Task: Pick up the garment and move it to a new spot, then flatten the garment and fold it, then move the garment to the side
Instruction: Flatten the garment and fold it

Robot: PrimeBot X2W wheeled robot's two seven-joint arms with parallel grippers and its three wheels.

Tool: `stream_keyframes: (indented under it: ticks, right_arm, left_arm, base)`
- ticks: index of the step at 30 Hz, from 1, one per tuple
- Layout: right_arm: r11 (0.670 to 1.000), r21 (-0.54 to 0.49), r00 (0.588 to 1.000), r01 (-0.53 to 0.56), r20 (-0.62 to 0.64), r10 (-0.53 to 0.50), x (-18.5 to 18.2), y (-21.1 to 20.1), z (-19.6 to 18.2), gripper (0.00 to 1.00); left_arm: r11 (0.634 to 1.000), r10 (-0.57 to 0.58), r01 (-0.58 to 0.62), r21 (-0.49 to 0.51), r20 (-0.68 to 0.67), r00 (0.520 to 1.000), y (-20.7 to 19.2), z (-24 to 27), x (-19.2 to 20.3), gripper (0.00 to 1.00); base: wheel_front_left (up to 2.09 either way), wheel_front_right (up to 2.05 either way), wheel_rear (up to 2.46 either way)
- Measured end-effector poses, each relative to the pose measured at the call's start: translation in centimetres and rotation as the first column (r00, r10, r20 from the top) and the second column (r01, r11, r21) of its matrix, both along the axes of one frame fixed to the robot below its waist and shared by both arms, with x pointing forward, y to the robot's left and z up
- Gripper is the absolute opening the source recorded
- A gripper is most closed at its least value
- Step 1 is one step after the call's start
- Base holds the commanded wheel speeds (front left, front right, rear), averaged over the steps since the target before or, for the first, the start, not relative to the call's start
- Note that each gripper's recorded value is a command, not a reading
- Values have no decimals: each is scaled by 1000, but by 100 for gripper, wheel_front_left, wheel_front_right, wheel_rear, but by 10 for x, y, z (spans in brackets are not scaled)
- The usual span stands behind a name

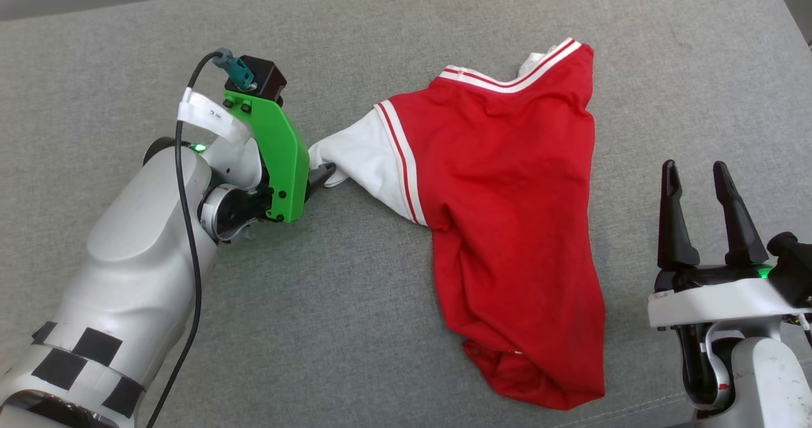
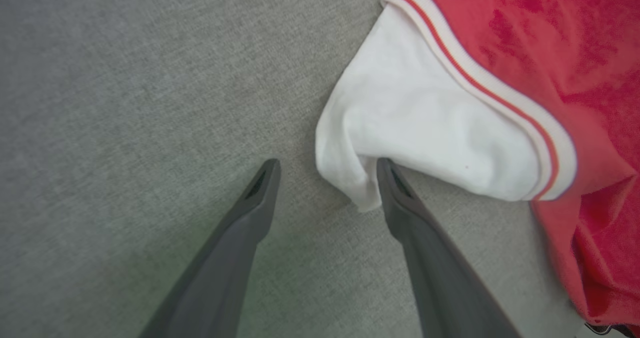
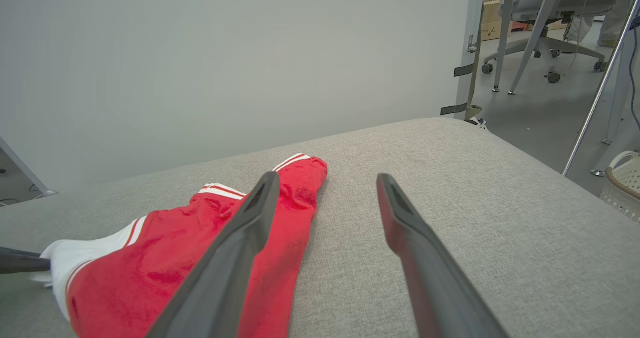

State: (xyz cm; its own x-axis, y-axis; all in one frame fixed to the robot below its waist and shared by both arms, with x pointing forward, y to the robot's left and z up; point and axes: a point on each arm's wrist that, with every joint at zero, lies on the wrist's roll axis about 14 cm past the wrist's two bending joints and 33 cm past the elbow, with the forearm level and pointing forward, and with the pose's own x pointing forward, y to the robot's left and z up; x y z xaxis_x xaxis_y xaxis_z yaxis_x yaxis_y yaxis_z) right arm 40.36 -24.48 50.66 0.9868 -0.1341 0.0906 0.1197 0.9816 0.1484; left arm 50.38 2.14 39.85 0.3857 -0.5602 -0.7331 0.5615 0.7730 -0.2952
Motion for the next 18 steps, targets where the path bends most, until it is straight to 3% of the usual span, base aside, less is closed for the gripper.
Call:
stream_keyframes:
  ticks: [5,6,7,8,13,18]
  right_arm:
    - [1000,1,1000,-4,-25,4,2,2,-10,100]
    - [1000,0,1000,-5,-25,5,3,2,-10,100]
    - [1000,0,1000,-7,-25,7,4,2,-10,100]
    - [1000,1,1000,-7,-26,7,5,2,-11,100]
    - [1000,2,1000,-15,-16,15,8,5,-9,100]
    - [1000,-1,1000,-16,5,16,7,5,-1,100]
  left_arm:
    - [1000,3,-3,19,-15,1000,0,-16,4,100]
    - [1000,9,-8,16,-23,1000,0,-18,4,93]
    - [1000,15,-15,13,-25,1000,1,-19,5,37]
    - [1000,20,-20,12,-25,999,2,-19,5,0]
    - [998,66,-66,14,-2,998,18,-18,7,0]
    - [982,184,-182,-57,21,983,45,-2,8,0]
  base:
    - [0,0,0]
    - [0,0,0]
    - [0,0,0]
    - [0,0,0]
    - [0,0,0]
    - [0,0,0]
